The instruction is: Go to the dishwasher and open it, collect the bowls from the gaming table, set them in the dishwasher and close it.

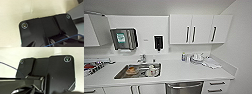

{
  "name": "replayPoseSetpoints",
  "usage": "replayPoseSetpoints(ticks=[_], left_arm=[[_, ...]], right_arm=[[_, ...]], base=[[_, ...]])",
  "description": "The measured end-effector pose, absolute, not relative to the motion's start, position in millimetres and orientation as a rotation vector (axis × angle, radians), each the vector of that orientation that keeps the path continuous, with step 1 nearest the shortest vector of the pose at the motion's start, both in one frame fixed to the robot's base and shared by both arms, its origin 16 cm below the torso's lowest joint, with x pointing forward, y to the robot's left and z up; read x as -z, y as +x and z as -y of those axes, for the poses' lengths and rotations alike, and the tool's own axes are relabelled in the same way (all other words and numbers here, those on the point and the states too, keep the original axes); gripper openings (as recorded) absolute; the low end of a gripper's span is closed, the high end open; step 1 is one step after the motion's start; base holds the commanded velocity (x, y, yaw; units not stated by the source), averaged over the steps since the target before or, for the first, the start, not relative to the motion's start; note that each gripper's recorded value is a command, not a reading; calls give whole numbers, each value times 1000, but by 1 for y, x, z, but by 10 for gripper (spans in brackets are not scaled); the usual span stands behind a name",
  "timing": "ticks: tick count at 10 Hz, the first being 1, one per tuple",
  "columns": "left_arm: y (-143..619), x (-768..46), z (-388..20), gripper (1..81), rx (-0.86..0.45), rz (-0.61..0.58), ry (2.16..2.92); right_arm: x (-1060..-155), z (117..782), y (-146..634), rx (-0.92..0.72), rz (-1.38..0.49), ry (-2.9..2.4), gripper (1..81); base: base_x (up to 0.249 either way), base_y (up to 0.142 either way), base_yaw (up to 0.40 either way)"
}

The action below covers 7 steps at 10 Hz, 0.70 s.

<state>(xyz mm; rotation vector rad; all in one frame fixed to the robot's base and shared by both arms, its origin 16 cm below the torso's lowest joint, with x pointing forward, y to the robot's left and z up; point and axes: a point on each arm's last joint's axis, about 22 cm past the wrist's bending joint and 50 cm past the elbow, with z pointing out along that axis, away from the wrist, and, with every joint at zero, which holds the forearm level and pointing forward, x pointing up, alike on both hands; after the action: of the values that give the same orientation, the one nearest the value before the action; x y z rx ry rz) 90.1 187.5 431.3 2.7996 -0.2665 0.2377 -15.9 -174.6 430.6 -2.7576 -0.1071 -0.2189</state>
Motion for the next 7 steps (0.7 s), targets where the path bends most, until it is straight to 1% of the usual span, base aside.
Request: replayPoseSetpoints(ticks=[7], left_arm=[[90, -431, -188, 811, -237, 266, 2800]], right_arm=[[-431, 175, -16, 219, 107, -2758, 811]], base=[[132, 0, 0]])
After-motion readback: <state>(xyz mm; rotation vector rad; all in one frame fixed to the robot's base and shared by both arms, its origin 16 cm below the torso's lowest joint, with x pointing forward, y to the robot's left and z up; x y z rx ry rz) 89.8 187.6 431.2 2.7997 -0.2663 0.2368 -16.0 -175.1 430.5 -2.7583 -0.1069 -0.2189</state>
